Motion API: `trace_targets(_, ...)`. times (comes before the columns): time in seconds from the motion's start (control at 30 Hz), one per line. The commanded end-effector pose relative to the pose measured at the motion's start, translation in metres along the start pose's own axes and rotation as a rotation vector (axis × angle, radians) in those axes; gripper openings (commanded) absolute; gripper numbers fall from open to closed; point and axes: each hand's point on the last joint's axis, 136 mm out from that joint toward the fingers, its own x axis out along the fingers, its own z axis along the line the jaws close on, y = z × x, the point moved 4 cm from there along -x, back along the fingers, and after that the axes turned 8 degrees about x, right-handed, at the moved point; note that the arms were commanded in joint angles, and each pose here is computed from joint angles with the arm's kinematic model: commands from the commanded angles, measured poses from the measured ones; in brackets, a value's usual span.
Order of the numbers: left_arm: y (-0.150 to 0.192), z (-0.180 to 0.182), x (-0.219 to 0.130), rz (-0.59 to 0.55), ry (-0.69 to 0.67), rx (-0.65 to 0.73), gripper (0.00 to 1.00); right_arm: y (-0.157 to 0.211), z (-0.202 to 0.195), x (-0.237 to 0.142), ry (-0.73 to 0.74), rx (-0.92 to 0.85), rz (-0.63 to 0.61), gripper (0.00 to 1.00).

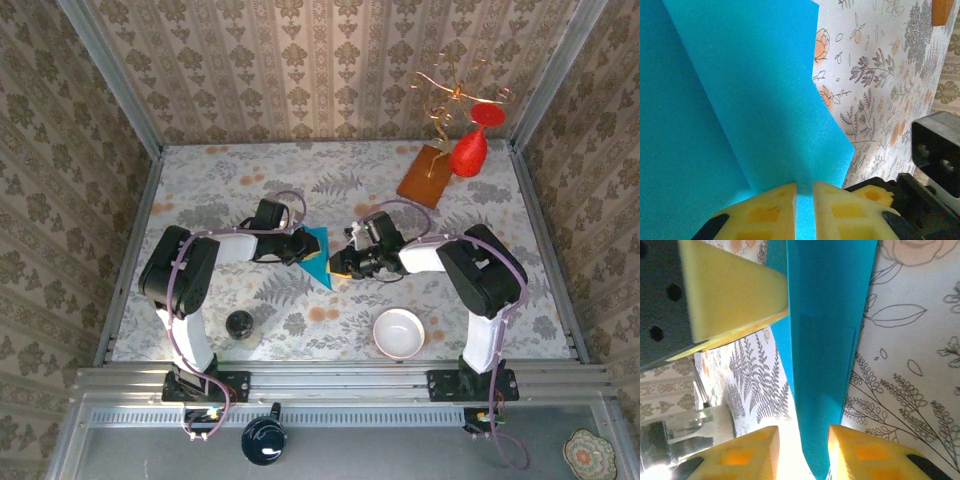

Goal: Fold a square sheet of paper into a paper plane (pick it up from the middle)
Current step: Fourth fold the wing at the center of the table.

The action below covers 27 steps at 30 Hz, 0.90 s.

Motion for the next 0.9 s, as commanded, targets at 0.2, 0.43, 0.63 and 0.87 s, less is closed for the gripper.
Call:
trace_targets(0.2,0.000,0.000,0.004,0.017,-0.017,0.016,0.18,-0.004,0.005,-0.008,0.122,-0.044,-0.085,0.35)
trace_targets(0.43,0.001,0.001,0.006,0.026,-0.023,0.005,0.18,-0.004,0.011,0.003,0.158,-0.083,-0.074,0.38)
trace_targets(0.63,0.001,0.001,0.007,0.029,-0.024,0.005,0.18,-0.002,0.014,0.012,0.167,-0.113,-0.043,0.38)
trace_targets(0.87,0.001,0.001,0.006,0.032,-0.025,0.002,0.18,-0.005,0.006,0.019,0.188,-0.107,-0.037,0.34)
